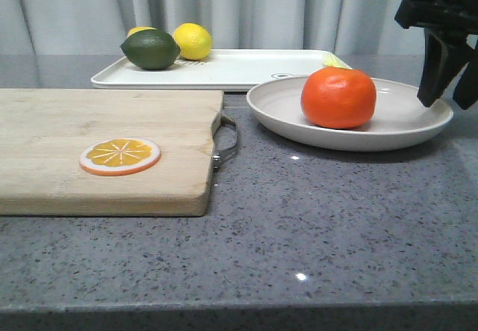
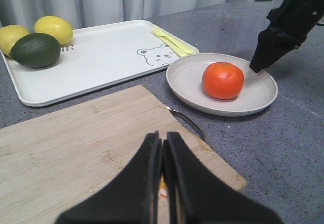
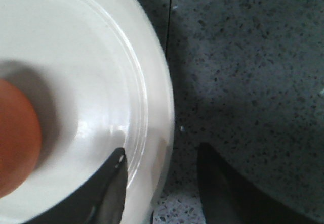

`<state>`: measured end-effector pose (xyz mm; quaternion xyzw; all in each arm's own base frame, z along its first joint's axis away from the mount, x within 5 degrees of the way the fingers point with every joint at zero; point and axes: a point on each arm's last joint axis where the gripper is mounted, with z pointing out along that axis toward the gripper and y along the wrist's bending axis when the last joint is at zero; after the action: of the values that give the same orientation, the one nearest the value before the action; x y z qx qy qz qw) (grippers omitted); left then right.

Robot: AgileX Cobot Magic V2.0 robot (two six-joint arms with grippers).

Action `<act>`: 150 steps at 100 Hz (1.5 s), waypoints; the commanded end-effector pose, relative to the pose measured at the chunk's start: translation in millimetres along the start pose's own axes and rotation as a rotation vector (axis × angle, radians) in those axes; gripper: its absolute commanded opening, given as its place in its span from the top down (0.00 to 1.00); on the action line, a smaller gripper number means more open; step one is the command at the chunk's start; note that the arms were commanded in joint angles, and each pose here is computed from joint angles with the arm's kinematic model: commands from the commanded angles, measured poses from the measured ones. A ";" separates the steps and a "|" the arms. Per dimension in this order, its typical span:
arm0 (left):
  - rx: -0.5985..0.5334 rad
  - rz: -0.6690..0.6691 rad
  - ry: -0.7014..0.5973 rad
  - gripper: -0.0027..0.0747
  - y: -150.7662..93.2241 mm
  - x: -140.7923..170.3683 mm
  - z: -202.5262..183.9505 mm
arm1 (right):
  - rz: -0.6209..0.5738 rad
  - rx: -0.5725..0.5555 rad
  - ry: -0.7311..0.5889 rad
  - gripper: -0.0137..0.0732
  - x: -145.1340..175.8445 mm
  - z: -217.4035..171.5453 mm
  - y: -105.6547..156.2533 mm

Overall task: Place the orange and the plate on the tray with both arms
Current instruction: 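Move the right gripper to the plate rim farthest from the cutting board, then grip the plate rim with the right gripper and lift it toward the tray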

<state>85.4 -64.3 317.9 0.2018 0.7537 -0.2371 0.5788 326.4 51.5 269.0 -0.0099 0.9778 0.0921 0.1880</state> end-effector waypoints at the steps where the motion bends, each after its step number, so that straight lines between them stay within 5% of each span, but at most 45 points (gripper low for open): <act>1: 0.004 -0.003 -0.103 0.99 -1.1 -15.3 -2.7 | -0.016 -0.016 -0.092 0.44 -9.9 -17.0 4.9; 15: 0.004 -0.003 -0.103 0.99 -1.1 -15.3 -2.7 | -0.016 -0.016 -0.092 0.47 -9.9 -17.0 4.9; 67: 0.004 -0.003 -0.103 0.99 -1.1 -15.3 -2.7 | -0.013 -0.015 -0.098 0.93 -10.8 -16.5 4.0; 95: 0.004 -0.003 -0.103 0.99 -1.1 -15.3 -2.7 | -0.012 -0.016 -0.107 0.92 -14.0 -20.6 4.0; 129: 0.004 -0.003 -0.103 0.99 -1.1 -15.3 -2.7 | 0.023 -0.097 -0.179 0.92 -44.9 -74.2 10.4; 150: 0.004 -0.003 -0.103 0.99 -1.1 -15.3 -2.7 | 0.045 -0.167 -0.174 0.92 -69.3 -65.6 18.2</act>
<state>85.4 -64.4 318.1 0.2017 0.7532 -0.2373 0.5794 359.1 52.9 333.7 0.0039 0.9624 0.1500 0.2265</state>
